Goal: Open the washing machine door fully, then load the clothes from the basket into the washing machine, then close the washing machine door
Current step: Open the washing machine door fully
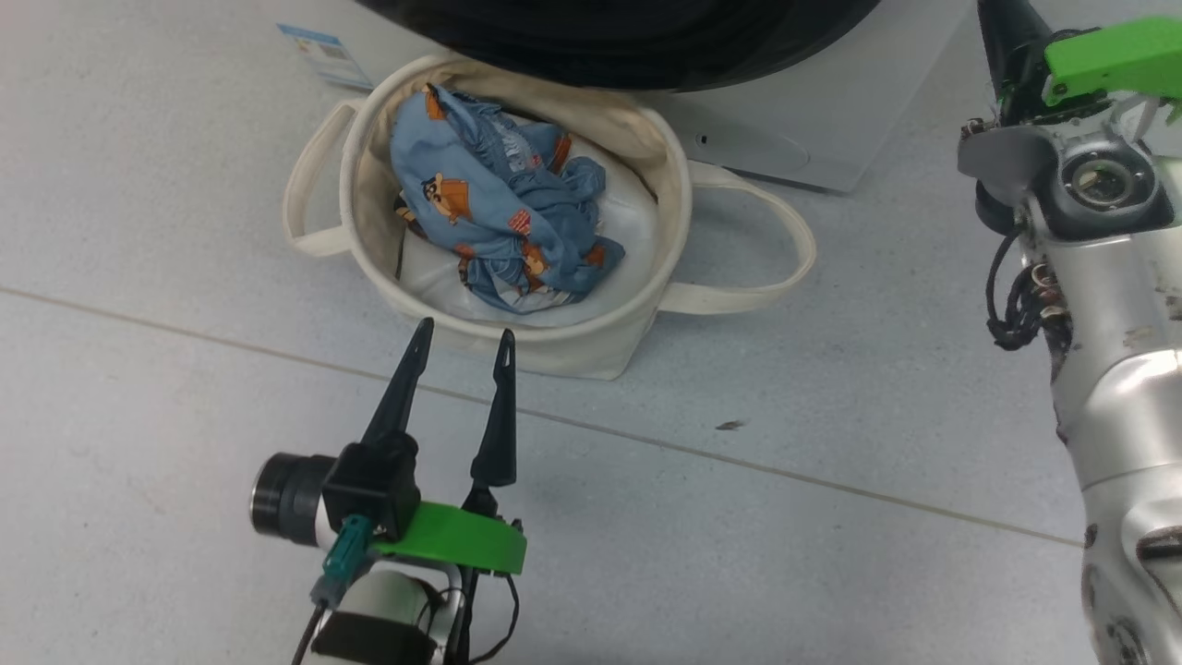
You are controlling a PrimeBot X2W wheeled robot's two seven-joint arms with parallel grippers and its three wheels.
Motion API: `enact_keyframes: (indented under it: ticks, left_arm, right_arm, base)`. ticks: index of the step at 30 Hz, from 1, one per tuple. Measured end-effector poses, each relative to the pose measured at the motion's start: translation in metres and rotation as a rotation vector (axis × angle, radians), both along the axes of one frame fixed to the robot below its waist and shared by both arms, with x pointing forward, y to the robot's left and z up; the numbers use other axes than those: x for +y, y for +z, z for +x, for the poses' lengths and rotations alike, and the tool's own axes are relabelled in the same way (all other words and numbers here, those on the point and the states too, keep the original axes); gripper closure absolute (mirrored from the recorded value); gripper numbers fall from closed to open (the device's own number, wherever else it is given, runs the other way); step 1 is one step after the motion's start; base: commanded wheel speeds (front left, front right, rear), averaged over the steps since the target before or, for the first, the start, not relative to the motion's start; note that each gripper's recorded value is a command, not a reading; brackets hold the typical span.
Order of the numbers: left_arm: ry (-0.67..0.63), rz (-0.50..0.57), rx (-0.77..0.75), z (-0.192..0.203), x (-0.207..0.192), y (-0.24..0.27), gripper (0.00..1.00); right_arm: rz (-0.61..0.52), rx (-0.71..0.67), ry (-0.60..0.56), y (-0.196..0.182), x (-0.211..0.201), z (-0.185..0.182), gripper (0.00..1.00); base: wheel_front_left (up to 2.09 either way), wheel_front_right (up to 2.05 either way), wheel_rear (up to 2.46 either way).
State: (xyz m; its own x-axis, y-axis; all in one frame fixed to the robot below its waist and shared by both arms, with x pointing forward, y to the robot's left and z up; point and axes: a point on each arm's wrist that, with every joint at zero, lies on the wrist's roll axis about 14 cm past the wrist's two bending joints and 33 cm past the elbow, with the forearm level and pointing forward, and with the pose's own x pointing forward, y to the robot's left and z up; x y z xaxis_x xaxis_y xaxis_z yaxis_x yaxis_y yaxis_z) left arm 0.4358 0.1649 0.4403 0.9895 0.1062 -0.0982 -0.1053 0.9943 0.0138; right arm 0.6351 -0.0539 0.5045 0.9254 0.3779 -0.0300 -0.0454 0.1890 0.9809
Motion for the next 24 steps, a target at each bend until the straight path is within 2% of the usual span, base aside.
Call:
enact_keyframes:
  ticks: [4, 12, 18, 24]
  left_arm:
    - [0.012, -0.001, 0.028, 0.000, 0.003, -0.009, 0.00]
    - [0.024, -0.009, 0.049, 0.005, 0.006, -0.018, 0.00]
    - [0.062, -0.037, 0.072, 0.005, 0.015, -0.026, 0.00]
    - [0.067, -0.037, 0.087, 0.003, 0.015, -0.030, 0.00]
  right_arm:
    - [0.030, 0.038, 0.084, -0.010, 0.012, 0.008, 1.00]
    - [0.074, 0.021, 0.129, -0.005, 0.013, 0.033, 1.00]
    - [0.095, 0.058, 0.239, -0.020, 0.031, 0.035, 1.00]
    - [0.099, 0.060, 0.271, -0.018, 0.036, 0.044, 1.00]
  base:
    - [0.00, 0.00, 0.00]
    - [0.00, 0.00, 0.00]
    - [0.00, 0.00, 0.00]
    - [0.00, 0.00, 0.00]
